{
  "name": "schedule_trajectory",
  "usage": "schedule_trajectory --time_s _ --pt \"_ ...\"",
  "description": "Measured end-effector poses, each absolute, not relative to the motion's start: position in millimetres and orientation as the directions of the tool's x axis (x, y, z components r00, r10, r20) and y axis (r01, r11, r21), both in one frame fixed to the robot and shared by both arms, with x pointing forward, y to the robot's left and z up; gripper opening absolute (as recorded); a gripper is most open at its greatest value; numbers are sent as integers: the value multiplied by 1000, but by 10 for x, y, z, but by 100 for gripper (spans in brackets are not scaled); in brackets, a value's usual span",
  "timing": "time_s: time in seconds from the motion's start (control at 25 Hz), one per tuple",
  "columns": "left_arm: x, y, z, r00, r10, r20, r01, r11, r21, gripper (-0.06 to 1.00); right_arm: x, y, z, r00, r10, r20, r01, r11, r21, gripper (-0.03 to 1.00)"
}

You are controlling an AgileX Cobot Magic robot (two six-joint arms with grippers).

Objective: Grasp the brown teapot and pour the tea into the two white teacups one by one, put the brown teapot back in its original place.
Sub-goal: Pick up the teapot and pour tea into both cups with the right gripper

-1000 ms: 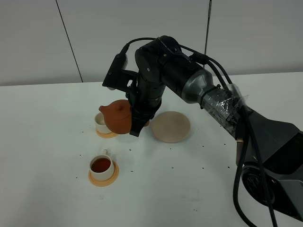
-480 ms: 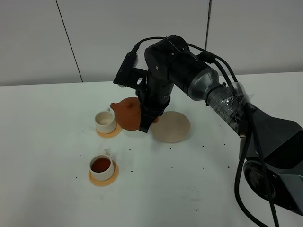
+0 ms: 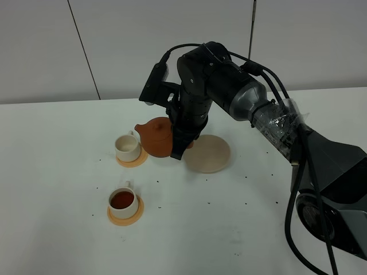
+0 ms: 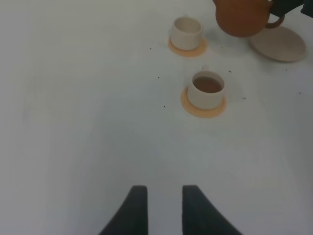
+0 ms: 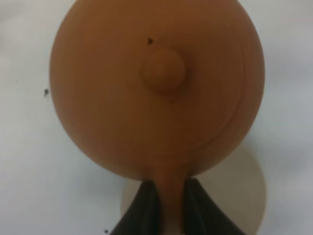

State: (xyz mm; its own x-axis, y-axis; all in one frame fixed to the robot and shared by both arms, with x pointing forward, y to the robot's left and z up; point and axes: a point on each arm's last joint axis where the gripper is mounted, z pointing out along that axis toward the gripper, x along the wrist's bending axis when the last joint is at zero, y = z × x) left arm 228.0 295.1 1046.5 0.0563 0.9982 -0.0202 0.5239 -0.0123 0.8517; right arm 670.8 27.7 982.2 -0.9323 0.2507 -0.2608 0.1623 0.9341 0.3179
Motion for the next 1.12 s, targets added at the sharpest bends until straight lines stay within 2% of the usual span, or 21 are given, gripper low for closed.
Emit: schedule_trajectory --time_s 0.72,1.12 --pt "2280 2951 10465 56 998 -20 524 -12 852 24 6806 294 9869 -892 229 -390 95 938 333 9" --pt "2280 2951 10465 56 998 -20 524 -12 852 24 6674 495 9894 -853 131 -506 6 971 240 9"
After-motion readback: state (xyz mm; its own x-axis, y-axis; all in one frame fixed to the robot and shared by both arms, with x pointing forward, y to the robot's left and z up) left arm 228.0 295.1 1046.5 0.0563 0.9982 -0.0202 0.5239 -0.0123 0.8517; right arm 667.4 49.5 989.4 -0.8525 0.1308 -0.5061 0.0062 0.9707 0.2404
